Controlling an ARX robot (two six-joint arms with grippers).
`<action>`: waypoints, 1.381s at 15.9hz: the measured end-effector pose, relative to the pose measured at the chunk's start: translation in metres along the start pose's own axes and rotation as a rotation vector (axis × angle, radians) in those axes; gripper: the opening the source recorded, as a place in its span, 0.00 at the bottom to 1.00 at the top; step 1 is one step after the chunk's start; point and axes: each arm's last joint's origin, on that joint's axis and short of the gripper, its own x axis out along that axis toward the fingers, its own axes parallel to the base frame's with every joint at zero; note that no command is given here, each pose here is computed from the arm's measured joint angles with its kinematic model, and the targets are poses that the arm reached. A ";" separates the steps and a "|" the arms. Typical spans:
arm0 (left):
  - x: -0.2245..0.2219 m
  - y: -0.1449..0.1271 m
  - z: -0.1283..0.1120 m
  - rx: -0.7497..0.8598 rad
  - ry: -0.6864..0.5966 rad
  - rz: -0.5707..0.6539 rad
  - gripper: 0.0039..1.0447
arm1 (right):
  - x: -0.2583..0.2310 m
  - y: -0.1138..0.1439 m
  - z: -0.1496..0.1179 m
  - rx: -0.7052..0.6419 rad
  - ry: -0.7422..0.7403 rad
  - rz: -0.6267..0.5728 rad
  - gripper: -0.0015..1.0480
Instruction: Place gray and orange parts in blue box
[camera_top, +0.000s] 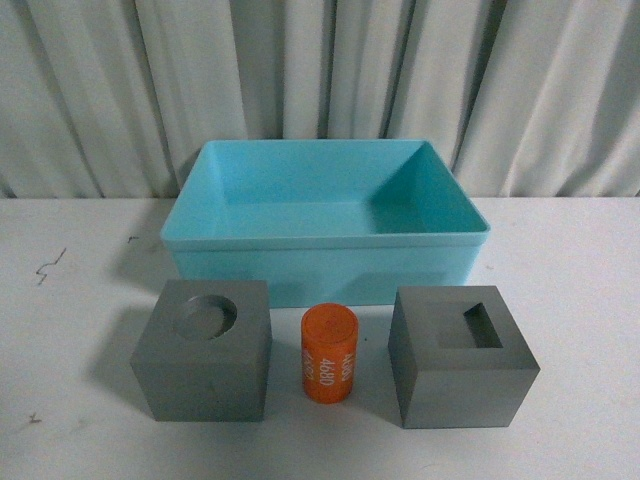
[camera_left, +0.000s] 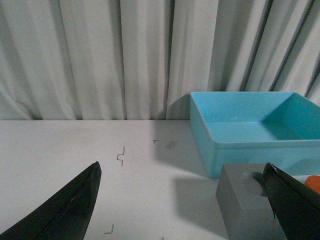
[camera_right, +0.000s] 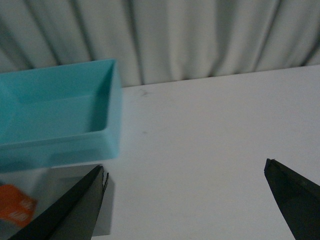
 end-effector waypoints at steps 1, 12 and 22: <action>0.000 0.000 0.000 0.000 0.000 0.000 0.94 | 0.013 0.005 0.007 -0.028 0.047 0.067 0.94; 0.000 0.000 0.000 0.000 0.000 0.000 0.94 | 0.087 0.041 -0.010 -0.077 0.300 0.203 0.94; 0.000 0.000 0.000 0.000 0.000 0.000 0.94 | 0.169 0.085 -0.075 0.013 0.631 0.132 0.34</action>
